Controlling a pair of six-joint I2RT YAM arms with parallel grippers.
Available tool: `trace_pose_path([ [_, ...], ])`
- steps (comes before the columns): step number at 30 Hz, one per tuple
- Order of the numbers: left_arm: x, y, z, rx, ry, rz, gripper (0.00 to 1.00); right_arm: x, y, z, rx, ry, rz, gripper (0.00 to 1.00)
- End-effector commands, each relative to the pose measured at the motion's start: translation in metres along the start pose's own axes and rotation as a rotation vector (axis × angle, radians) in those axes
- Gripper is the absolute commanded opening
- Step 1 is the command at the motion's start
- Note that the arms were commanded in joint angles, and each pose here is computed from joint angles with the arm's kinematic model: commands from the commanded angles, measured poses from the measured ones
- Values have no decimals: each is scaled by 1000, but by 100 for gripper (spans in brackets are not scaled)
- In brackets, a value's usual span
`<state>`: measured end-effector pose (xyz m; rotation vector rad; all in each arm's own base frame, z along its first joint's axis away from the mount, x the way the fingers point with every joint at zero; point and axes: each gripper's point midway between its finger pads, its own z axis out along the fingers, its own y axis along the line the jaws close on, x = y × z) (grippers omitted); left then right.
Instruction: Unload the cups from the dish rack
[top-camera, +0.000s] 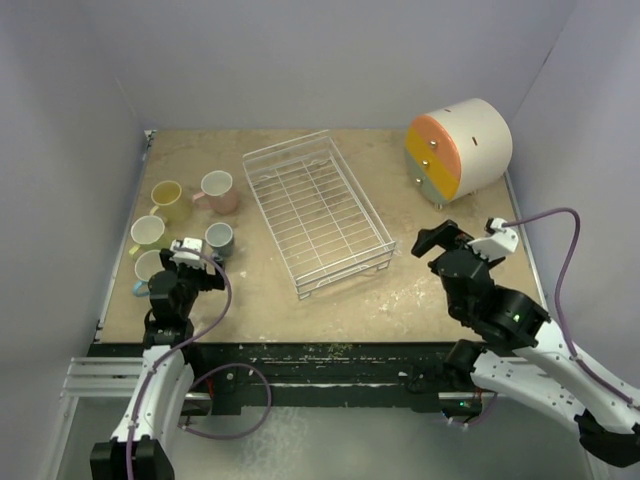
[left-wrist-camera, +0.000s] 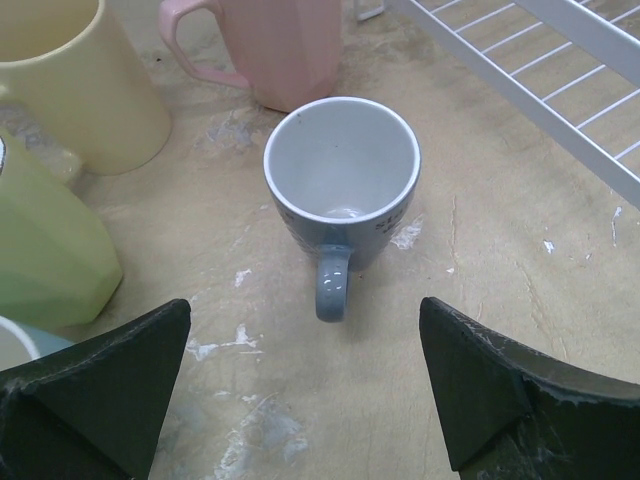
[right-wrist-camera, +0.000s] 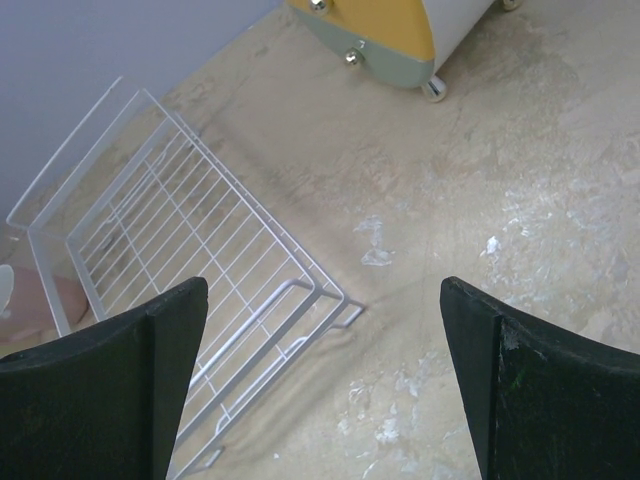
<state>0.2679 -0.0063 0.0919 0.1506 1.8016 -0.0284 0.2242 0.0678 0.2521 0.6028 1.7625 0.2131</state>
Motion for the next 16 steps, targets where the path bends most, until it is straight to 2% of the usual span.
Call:
trace_pose_path([
  [1, -16, 2, 0, -17, -75, -12, 99, -4, -4, 3, 29, -45, 28, 100],
  [10, -15, 4, 1, -24, -67, -16, 99, -1, -29, 7, 116, -91, -42, 100],
  [16, -15, 4, 1, -24, -67, -16, 99, -6, -68, 8, 266, -199, -134, 100],
])
